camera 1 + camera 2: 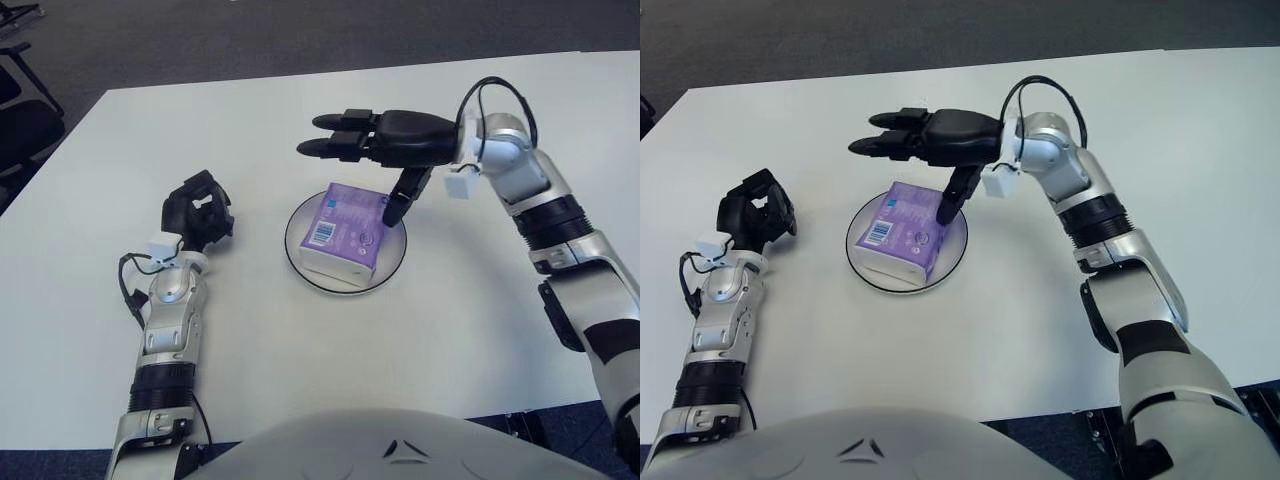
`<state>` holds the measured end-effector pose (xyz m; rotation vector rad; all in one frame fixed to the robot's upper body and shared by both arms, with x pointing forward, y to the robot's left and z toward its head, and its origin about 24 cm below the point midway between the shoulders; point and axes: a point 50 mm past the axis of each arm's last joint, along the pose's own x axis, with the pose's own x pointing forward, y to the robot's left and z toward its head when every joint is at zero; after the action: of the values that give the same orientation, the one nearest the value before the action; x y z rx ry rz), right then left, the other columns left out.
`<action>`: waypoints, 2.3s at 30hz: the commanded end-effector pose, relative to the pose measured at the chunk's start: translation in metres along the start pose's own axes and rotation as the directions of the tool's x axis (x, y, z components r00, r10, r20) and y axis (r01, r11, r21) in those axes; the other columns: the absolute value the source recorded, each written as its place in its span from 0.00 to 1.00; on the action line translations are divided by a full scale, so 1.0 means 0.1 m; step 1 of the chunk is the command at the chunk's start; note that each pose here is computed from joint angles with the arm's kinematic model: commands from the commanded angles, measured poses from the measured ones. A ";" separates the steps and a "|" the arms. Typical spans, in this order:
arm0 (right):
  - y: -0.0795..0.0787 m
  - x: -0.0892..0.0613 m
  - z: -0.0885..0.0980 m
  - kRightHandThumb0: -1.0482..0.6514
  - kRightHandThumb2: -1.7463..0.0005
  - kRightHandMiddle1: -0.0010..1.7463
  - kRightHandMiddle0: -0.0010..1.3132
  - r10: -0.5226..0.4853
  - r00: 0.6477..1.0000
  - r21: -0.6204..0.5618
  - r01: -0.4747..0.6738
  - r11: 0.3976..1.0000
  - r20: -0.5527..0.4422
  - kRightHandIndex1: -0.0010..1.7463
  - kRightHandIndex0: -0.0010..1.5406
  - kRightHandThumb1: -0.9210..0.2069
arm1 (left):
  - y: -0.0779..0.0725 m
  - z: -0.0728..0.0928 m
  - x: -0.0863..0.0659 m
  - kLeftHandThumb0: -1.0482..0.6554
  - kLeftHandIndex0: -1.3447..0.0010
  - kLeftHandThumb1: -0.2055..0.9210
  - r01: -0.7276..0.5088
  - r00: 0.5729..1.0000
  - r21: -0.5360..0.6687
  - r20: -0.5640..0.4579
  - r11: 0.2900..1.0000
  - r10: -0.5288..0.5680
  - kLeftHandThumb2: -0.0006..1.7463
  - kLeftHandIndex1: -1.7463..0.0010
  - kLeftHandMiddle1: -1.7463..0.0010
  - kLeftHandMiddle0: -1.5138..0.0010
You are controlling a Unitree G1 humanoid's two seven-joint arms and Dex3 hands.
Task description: Put the tissue paper into the plate.
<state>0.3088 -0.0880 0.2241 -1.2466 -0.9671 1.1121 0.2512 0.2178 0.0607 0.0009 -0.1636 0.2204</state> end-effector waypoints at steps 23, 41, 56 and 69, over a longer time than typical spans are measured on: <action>-0.12 -0.59 -0.41 0.00 0.88 0.09 0.01 -0.376 0.846 -0.043 0.390 0.920 -0.377 0.04 0.09 0.00 | -0.04 -0.61 -0.42 0.37 0.26 0.81 -0.052 0.965 -0.065 -0.261 0.997 0.034 0.54 0.00 0.00 0.12; 0.42 -0.66 -0.49 0.16 0.84 0.49 0.00 -0.561 0.398 0.001 0.816 0.577 -0.726 0.55 0.05 0.04 | -0.06 -0.51 -0.42 0.36 0.22 0.77 -0.045 0.984 -0.001 -0.172 0.999 0.044 0.55 0.00 0.00 0.11; 0.60 -0.85 -0.51 0.38 0.48 0.91 0.03 -0.500 0.191 0.071 0.966 0.248 -0.845 0.77 0.19 0.27 | -0.11 -0.41 -0.46 0.36 0.16 0.76 -0.035 0.996 0.094 -0.081 0.995 0.043 0.56 0.00 0.00 0.08; 0.82 -0.91 -0.41 0.40 0.60 1.00 0.20 -0.407 0.121 0.115 0.993 0.039 -0.905 0.81 0.16 0.12 | -0.13 -0.32 -0.49 0.36 0.15 0.78 -0.037 0.999 0.082 -0.034 0.996 0.040 0.56 0.00 0.00 0.08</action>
<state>0.3265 -0.1822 0.1465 -0.1537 -0.3416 -0.0583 0.2474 0.2081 0.0866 0.1591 -0.3805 0.2181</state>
